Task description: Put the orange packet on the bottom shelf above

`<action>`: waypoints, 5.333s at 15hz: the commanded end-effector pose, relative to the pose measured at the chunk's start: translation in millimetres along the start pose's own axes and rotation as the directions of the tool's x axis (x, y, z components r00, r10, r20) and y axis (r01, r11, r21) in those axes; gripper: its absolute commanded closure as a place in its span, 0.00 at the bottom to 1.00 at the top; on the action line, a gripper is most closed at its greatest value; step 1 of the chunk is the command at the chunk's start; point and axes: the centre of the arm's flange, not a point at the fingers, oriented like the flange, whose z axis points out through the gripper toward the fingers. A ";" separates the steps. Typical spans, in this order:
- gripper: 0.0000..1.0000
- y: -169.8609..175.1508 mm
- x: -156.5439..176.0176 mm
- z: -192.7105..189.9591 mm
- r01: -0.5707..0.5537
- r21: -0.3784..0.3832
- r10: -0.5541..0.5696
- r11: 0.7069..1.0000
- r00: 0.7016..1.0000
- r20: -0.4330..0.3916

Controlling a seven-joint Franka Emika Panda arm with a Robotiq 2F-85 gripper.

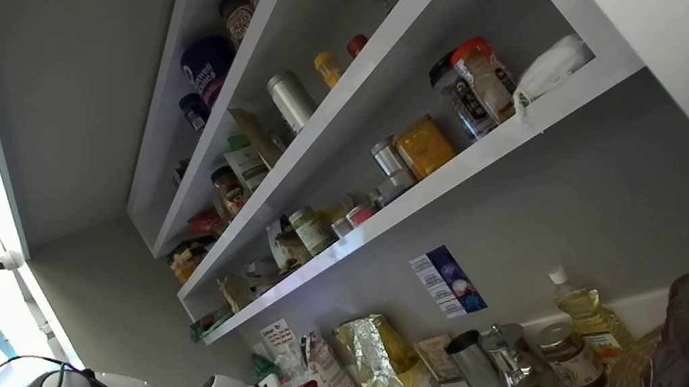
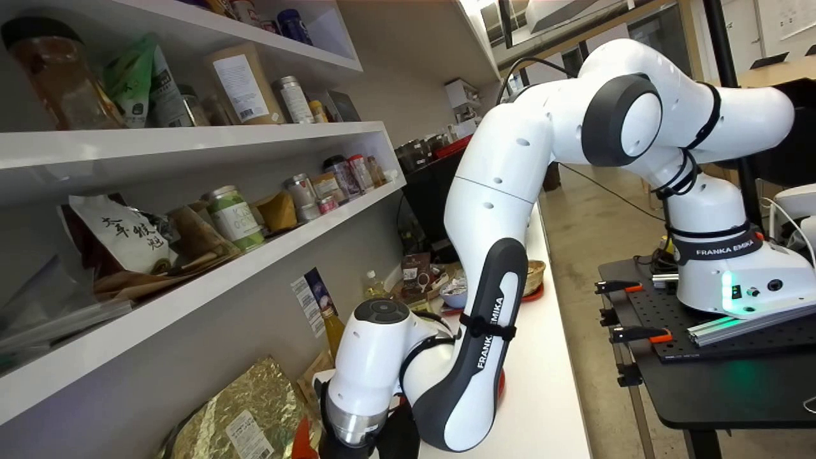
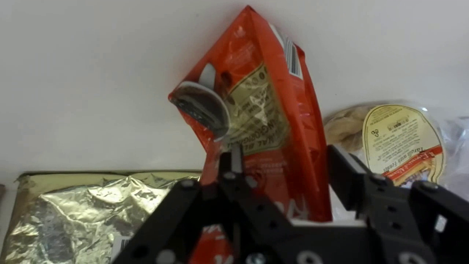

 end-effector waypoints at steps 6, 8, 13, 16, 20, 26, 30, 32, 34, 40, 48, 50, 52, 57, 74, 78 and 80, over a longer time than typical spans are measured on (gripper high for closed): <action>1.00 4.0 18.1 20.3 -0.040 -0.050 0.038 0.998 0.999 -0.037; 1.00 9.1 21.8 19.8 -0.040 -0.058 0.038 0.998 0.998 -0.043; 0.97 25.2 26.9 -7.7 -0.050 -0.076 0.050 0.996 0.999 -0.003; 0.99 41.1 27.6 -56.5 -0.066 -0.076 0.072 0.995 0.994 0.082; 0.99 44.3 19.9 -121.4 -0.088 -0.083 0.098 0.993 0.986 0.134; 0.98 118.2 28.9 -198.4 -0.218 -0.175 0.241 0.960 0.963 0.121; 0.98 207.0 38.5 -240.1 -0.347 -0.242 0.374 0.906 0.924 0.076; 0.98 256.4 45.6 -258.3 -0.397 -0.267 0.423 0.878 0.905 0.043; 0.98 312.5 53.1 -278.7 -0.446 -0.277 0.465 0.851 0.885 0.003; 0.98 477.8 76.3 -354.9 -0.496 -0.297 0.504 0.816 0.862 -0.057; 0.98 634.1 139.4 -465.0 -0.382 -0.267 0.395 0.885 0.919 -0.007; 0.98 649.7 163.2 -482.2 -0.315 -0.213 0.326 0.925 0.945 0.020; 0.97 653.7 185.3 -492.5 -0.260 -0.166 0.268 0.951 0.963 0.032; 0.97 651.1 228.9 -506.1 -0.199 -0.161 0.202 0.967 0.979 0.002; 0.97 717.0 326.6 -508.2 -0.163 -0.276 0.137 0.947 0.984 -0.112; 0.98 713.0 353.5 -512.0 -0.131 -0.287 0.087 0.949 0.983 -0.159; 0.98 713.8 362.1 -505.0 -0.126 -0.278 0.081 0.952 0.983 -0.166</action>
